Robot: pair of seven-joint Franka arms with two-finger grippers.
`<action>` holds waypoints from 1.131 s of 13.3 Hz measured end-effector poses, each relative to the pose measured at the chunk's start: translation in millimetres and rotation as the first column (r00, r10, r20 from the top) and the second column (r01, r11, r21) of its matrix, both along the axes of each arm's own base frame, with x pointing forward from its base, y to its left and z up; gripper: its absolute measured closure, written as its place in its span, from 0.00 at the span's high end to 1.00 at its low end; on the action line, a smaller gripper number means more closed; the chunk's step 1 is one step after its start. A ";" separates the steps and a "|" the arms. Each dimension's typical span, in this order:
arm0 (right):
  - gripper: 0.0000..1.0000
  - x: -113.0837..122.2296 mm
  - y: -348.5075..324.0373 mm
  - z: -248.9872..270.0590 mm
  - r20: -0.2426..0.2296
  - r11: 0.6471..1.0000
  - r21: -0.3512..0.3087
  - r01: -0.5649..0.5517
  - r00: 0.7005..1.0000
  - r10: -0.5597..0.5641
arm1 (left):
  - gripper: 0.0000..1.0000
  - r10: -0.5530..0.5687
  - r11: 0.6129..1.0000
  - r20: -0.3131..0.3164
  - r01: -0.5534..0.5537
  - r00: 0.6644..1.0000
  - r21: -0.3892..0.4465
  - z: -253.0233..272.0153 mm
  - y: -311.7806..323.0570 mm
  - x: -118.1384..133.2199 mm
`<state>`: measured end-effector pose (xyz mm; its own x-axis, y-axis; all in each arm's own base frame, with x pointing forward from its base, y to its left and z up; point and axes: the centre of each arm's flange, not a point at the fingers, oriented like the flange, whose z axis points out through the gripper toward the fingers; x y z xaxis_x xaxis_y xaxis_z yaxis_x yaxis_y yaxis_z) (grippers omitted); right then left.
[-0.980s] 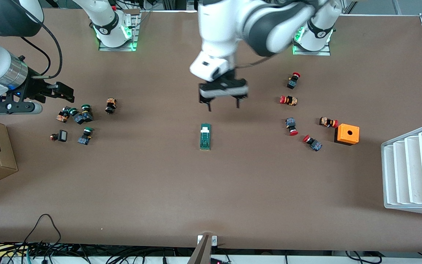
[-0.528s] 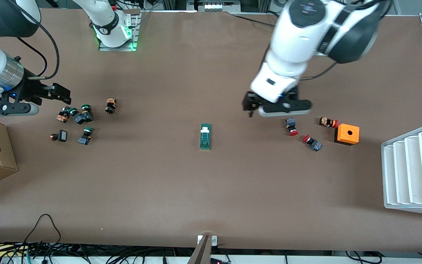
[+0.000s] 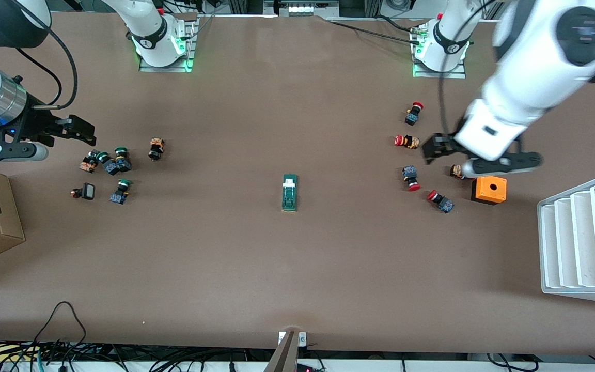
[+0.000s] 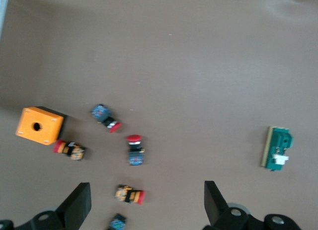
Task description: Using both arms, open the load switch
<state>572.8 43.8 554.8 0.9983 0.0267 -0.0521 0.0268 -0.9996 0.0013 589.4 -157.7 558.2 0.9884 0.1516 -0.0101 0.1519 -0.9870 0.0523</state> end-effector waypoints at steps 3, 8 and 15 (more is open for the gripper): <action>1.00 1.4 0.8 8.1 0.017 1.000 0.001 -0.001 1.000 0.001 | 1.00 0.017 1.000 -0.028 -0.017 0.999 -0.007 11.4 56.1 -1.5; 1.00 6.6 -5.0 14.9 0.036 1.000 -0.004 0.008 0.999 -0.007 | 1.00 0.005 1.000 -0.039 -0.005 0.999 -0.012 34.1 143.9 -15.4; 1.00 22.9 7.7 1.9 0.028 0.995 -0.090 -0.038 0.999 0.041 | 1.00 -0.003 1.000 -0.074 0.001 0.997 -0.025 46.1 176.7 -28.7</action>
